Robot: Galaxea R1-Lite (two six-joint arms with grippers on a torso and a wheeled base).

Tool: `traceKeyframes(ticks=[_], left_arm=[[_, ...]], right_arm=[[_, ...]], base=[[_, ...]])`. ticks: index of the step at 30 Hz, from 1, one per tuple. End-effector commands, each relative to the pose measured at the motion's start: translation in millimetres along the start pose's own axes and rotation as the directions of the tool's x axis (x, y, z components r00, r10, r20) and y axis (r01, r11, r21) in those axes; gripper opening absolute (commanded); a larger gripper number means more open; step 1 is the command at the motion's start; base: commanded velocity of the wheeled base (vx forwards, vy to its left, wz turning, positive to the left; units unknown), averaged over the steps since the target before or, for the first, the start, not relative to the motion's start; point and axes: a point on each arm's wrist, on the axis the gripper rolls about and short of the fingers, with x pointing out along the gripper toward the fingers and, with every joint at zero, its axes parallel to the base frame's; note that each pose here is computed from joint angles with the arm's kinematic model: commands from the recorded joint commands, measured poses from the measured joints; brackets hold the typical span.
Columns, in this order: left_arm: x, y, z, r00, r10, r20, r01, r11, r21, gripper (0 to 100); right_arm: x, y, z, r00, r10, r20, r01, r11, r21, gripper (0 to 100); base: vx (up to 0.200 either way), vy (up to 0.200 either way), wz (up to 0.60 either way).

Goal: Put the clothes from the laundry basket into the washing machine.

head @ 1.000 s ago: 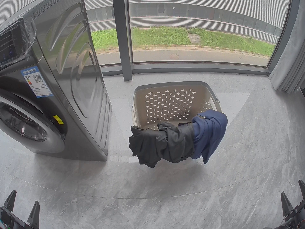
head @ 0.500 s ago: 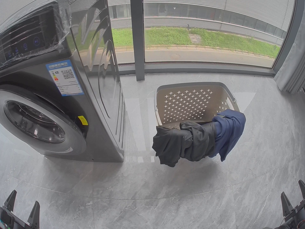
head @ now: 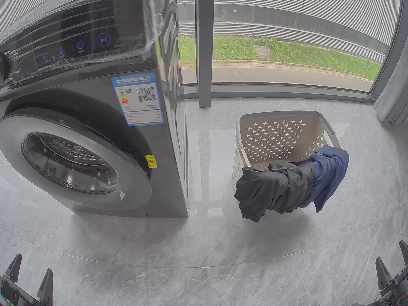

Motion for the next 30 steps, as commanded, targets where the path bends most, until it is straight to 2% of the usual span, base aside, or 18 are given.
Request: traceKeyframes(ticks=[1, 4, 16, 25, 30], left_arm=[[0.3, 0.2, -5.3, 1.000, 0.001, -0.005, -0.001, 1.000, 0.000, 100], [0.2, 0.2, -4.7, 1.000, 0.001, -0.002, -0.001, 1.000, -0.001, 100], [0.3, 0.3, -5.1, 1.000, 0.003, -0.003, -0.003, 1.000, 0.002, 100], [0.3, 0.2, -5.1, 1.000, 0.001, -0.003, -0.001, 1.000, 0.000, 100], [0.3, 0.2, -5.3, 1.000, 0.001, -0.005, -0.001, 1.000, 0.000, 100]], right_arm=[[0.2, 0.0, -4.7, 1.000, 0.002, -0.002, -0.002, 1.000, 0.000, 100], [0.2, 0.0, -4.7, 1.000, -0.001, -0.002, 0.001, 1.000, 0.000, 100], [0.2, 0.0, -4.7, 1.000, 0.000, -0.002, 0.000, 1.000, 0.002, 100], [0.2, 0.0, -4.7, 1.000, 0.002, -0.002, -0.002, 1.000, 0.000, 100], [0.2, 0.0, -4.7, 1.000, -0.001, -0.002, 0.001, 1.000, 0.000, 100]], base=[[0.000, 0.000, 0.00], [0.000, 0.000, 0.00], [-0.200, 0.000, 0.00], [0.000, 0.000, 0.00], [0.000, 0.200, 0.00]])
